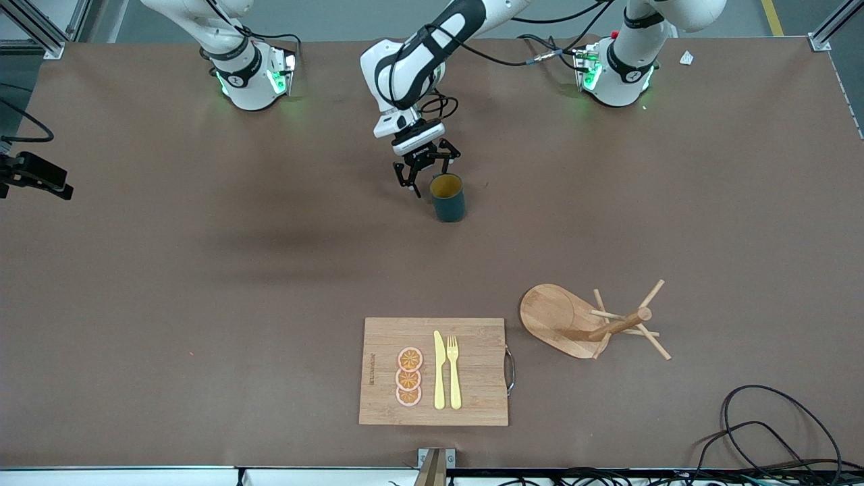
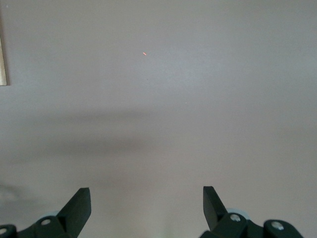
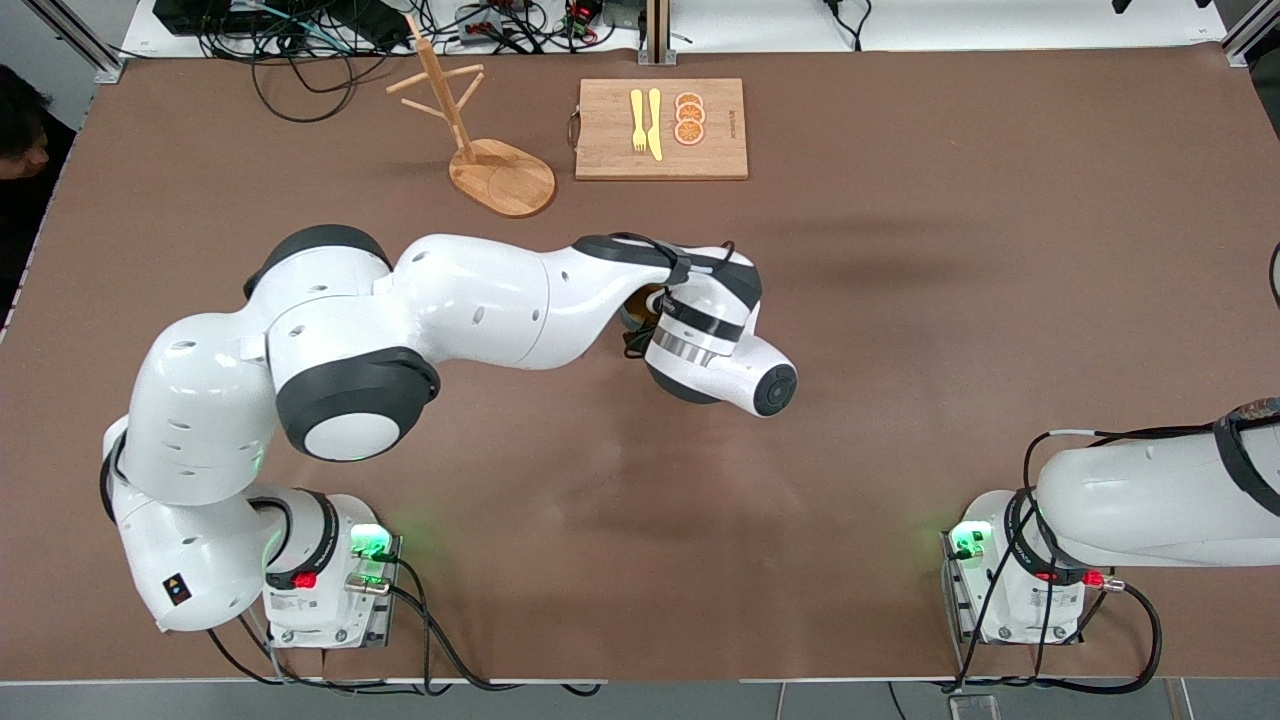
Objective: Pass cup and hang on rack
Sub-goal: 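Lower the left gripper onto the mug handle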
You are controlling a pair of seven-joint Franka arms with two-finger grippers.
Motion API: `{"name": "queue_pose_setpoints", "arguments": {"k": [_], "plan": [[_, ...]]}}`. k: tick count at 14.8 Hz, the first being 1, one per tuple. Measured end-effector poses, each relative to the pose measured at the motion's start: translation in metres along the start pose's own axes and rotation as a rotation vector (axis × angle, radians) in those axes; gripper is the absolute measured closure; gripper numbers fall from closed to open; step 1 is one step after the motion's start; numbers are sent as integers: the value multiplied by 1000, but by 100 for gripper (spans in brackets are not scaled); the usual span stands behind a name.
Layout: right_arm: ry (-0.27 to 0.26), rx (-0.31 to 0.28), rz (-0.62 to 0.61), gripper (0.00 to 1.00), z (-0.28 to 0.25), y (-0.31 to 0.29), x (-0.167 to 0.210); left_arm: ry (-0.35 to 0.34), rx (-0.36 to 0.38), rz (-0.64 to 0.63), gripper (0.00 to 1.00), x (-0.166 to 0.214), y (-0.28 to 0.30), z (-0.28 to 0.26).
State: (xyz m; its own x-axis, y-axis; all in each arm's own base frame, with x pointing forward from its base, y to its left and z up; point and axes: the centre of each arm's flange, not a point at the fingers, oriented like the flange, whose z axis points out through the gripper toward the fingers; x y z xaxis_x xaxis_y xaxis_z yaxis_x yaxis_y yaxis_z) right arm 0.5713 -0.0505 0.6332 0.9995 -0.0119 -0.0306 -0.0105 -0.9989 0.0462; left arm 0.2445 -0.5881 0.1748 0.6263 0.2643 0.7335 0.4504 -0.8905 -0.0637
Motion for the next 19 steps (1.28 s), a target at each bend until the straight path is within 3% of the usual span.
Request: {"name": "queue_pose_setpoints", "arguments": {"k": [3,14,19], "plan": [[3,43,-7,0,0,-9,1,4,-3,0,1,1,1,0],[16,34,-1,0,-7,-14,-3,-2,-28,48,1,43,13,-20],[27,47,-21,0,-13,-21,-6,2,19,34,1,10,-3,-16]]}}
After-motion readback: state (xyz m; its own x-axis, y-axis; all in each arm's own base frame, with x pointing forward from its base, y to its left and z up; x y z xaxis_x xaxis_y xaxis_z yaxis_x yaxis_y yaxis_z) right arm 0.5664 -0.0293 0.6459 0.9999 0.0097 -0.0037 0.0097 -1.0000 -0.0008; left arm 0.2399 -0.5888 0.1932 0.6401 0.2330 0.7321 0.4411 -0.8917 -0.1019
